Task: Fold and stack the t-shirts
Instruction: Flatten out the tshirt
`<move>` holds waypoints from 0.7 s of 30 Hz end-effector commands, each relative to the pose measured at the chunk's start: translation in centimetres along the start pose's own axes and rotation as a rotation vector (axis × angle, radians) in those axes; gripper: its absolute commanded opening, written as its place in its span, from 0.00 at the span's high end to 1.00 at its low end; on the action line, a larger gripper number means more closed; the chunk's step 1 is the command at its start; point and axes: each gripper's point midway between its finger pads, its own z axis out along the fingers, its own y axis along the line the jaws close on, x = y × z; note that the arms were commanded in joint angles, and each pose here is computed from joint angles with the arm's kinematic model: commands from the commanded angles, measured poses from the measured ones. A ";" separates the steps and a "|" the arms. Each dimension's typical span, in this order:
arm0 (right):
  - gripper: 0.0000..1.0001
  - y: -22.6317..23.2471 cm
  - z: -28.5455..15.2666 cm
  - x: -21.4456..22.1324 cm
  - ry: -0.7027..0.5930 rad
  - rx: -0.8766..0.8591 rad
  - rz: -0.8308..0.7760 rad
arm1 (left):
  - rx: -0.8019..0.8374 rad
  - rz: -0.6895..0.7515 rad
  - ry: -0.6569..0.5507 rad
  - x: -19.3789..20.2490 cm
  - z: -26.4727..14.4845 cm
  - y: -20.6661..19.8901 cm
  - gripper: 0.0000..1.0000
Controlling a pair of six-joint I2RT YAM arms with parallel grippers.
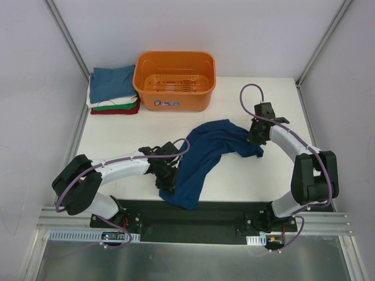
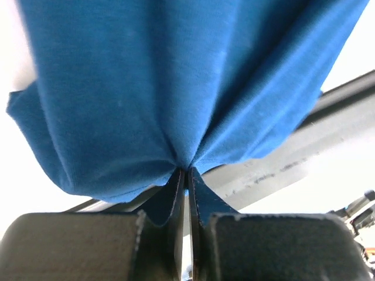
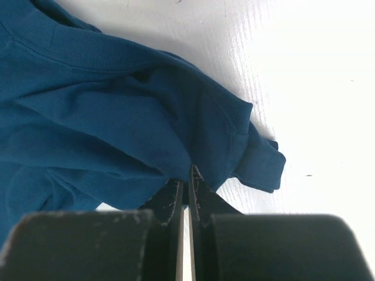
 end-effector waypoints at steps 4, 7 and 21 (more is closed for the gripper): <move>0.99 -0.8 -1.6 -0.7 -0.042 0.012 0.008 | 0.028 0.027 0.016 2.1 -2.6 -0.8 1.00; 0.99 -1.6 -2.4 -1.2 -0.072 0.038 0.017 | -0.028 0.058 -0.082 0.5 -5.2 -0.9 1.00; 0.99 -5.2 -11.3 -5.3 -0.326 0.098 0.078 | -0.357 -0.080 -0.912 -19.7 -22.1 4.7 1.00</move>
